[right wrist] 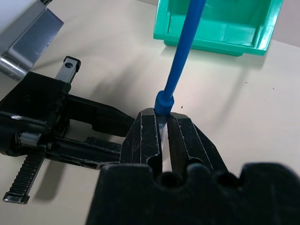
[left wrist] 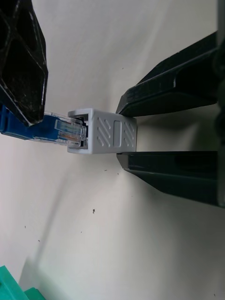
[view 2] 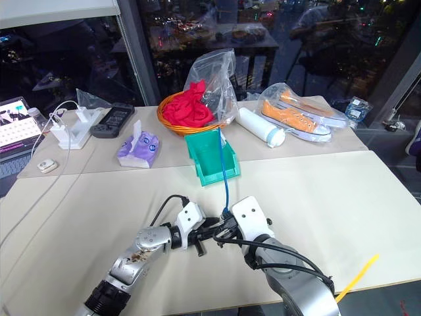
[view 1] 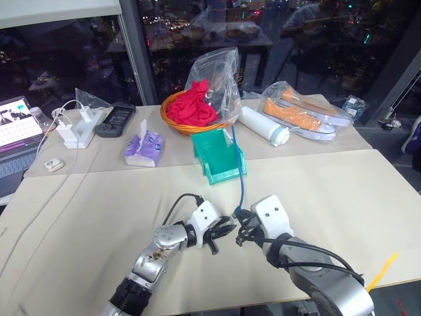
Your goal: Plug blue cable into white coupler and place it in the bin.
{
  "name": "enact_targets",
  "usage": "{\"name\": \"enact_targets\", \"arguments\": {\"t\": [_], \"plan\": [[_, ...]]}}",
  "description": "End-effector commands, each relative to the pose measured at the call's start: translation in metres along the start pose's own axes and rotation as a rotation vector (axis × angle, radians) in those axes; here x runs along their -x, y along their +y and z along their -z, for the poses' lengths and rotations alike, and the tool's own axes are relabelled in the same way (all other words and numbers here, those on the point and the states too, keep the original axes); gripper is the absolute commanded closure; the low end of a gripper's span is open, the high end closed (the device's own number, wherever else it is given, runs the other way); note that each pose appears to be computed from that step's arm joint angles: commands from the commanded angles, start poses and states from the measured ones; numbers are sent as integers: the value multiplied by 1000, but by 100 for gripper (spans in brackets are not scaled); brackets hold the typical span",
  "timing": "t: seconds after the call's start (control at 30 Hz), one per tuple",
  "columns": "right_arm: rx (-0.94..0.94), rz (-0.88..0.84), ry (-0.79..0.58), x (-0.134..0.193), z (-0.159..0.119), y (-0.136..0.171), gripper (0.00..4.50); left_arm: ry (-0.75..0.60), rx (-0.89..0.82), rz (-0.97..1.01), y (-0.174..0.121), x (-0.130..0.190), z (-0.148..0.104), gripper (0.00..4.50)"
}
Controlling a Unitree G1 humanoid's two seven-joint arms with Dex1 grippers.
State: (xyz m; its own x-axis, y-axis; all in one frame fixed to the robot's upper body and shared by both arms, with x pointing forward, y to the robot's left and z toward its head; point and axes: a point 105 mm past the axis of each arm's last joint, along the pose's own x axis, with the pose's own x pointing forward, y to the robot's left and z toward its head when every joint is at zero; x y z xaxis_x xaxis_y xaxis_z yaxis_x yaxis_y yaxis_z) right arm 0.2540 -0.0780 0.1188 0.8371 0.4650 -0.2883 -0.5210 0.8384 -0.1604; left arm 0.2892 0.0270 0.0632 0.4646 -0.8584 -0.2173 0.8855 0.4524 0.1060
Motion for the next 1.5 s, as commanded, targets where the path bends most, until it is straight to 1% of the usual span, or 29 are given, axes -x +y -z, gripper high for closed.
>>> {"name": "enact_targets", "arguments": {"t": [0.03,0.4,0.8,1.03,1.2,1.37,1.5], "plan": [[-26,-23,113,-3,23,5,450,-31,-8,-7,0,3,-9,389],[-39,-79,168,-7,32,14,450,-25,-10,-15,1,6,-8,389],[15,-102,219,-13,40,17,450,-20,-10,-27,2,10,-9,389],[-1,-110,195,-12,35,21,450,-13,-7,-25,2,12,-8,389],[20,-120,189,-12,32,24,450,-13,-4,-23,1,11,-9,389],[29,-54,170,-9,27,10,450,-8,-5,-21,1,11,-8,389],[26,-54,149,-6,21,11,450,-4,-6,-21,2,12,-7,389]]}}
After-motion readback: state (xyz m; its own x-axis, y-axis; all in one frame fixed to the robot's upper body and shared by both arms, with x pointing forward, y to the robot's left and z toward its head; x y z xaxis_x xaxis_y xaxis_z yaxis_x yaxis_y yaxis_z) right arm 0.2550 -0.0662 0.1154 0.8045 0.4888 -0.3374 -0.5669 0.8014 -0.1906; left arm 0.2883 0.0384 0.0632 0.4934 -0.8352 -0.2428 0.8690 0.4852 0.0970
